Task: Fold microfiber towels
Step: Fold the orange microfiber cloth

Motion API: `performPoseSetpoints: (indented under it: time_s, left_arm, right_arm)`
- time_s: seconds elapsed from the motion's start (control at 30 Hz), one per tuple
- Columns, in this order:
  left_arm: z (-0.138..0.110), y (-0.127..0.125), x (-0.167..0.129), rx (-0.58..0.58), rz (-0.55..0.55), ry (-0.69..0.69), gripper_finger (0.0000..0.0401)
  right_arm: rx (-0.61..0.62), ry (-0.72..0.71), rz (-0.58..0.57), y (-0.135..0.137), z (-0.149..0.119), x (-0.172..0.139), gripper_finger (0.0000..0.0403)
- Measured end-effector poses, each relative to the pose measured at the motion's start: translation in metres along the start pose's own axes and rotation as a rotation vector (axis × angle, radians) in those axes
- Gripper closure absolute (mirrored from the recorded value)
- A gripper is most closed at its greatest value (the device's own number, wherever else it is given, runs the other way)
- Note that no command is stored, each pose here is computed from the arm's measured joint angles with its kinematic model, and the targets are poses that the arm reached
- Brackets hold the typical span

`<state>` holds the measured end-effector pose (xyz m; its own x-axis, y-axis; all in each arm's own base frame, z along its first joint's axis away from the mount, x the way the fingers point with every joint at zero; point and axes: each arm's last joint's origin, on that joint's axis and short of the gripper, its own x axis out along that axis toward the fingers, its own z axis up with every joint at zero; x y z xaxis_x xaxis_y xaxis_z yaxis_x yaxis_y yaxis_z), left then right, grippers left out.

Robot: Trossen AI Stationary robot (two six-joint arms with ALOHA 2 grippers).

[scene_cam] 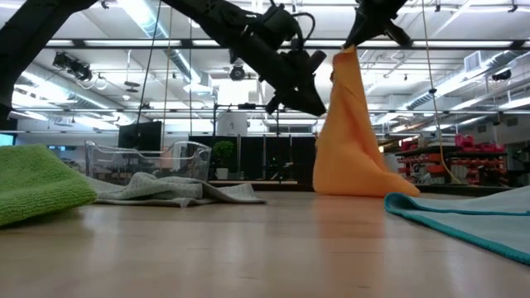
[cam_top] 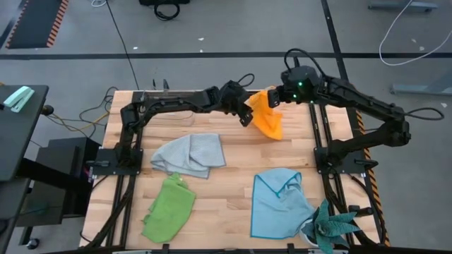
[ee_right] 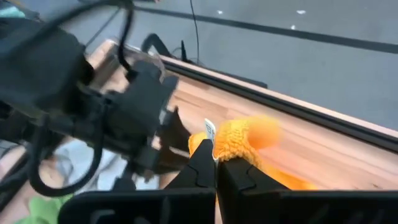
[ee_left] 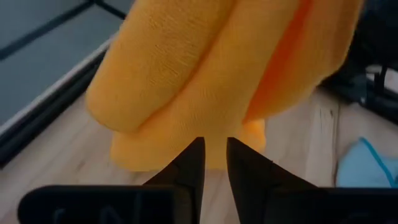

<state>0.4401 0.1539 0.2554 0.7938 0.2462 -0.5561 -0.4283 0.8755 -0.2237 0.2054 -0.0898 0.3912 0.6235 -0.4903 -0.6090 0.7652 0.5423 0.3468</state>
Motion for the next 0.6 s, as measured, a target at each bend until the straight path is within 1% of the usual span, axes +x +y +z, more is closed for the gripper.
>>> performPoseSetpoints:
  time_s: [0.1, 0.17, 0.23, 0.37, 0.43, 0.53, 0.6]
  left_arm:
    - [0.007, -0.001, 0.0, 0.002, 0.057, -0.086, 0.0333]
    - [0.01, 0.001, -0.001, -0.002, 0.076, -0.122, 0.0332]
    - [0.012, 0.001, -0.001, -0.001, 0.077, -0.137, 0.0331]
    - [0.01, 0.001, 0.001, 0.006, 0.072, -0.122, 0.0325]
    - [0.01, 0.001, 0.001, 0.009, 0.021, -0.113, 0.0321]
    - [0.009, -0.002, 0.001, 0.015, -0.102, -0.081, 0.0309]
    - [0.009, -0.003, 0.001, 0.022, -0.153, -0.068, 0.0299]
  right_arm:
    - [-0.003, 0.016, 0.011, 0.002, 0.0, -0.004, 0.0403]
    - [-0.007, 0.023, 0.029, 0.004, 0.0, -0.005, 0.0403]
    - [-0.009, 0.028, 0.044, 0.006, -0.001, -0.007, 0.0403]
    - [-0.009, 0.044, 0.068, 0.01, -0.004, -0.007, 0.0403]
    - [-0.016, 0.052, 0.082, 0.012, -0.006, -0.008, 0.0403]
    - [-0.02, 0.05, 0.102, 0.015, -0.007, -0.009, 0.0403]
    - [-0.021, 0.053, 0.109, 0.016, -0.007, -0.009, 0.0403]
